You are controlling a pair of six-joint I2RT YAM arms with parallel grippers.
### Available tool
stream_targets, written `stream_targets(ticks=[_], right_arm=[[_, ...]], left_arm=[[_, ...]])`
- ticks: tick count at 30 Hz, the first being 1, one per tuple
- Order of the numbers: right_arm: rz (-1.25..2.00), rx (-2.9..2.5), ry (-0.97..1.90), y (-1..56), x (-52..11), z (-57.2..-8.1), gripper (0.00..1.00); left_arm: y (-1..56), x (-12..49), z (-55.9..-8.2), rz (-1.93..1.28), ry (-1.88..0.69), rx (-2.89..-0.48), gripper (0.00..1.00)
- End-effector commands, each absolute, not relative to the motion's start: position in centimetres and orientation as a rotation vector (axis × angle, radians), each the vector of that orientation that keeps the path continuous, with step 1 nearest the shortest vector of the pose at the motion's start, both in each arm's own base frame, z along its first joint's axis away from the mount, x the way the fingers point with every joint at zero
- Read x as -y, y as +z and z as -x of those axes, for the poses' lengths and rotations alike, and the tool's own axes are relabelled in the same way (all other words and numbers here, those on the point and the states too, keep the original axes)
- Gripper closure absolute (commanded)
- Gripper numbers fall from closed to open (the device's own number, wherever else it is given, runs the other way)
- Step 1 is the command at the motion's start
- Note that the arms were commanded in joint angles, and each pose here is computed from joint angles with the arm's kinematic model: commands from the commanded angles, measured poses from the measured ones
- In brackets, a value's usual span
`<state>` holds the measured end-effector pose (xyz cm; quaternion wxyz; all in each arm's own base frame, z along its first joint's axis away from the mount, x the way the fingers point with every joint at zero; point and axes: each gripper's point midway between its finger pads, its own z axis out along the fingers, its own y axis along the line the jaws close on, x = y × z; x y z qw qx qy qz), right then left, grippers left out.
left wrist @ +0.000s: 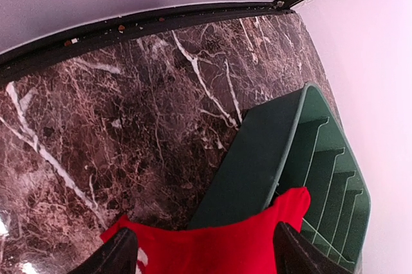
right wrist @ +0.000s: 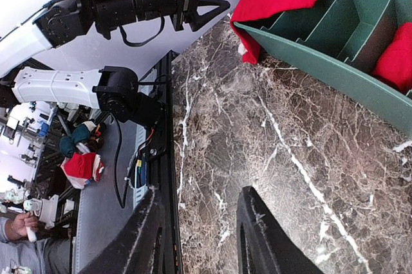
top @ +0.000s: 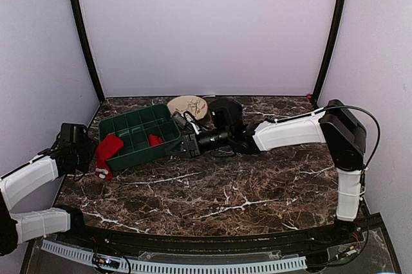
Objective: Roll the socks
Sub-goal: Pick up the sock from the center of the board.
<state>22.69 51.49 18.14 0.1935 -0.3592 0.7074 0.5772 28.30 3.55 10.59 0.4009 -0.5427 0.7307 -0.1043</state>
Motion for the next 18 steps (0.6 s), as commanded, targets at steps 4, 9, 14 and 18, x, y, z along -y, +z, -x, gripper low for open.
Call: stream_targets(ticks=[4,9,14,18], right_arm=[[1.026,-1.945,1.654,18.2,-52.1,-22.3,0.63],[1.03,-1.941,1.655,18.2,-52.0,-22.2,0.64],[1.036,-1.94,1.653,18.0,-51.9,-22.1,0.63],[1.038,-1.939,1.655,18.0,-52.0,-22.1,0.64]], left_arm=[[10.3,-2.4,-28.6,1.4,-0.521,-1.755,0.25],[9.2,-2.8,-28.0,1.43,-0.613,-1.682,0.25],[9.3,-2.7,-27.4,1.407,-0.608,-1.704,0.25],[10.0,-3.1,-26.2,1.426,-0.598,-1.674,0.27]])
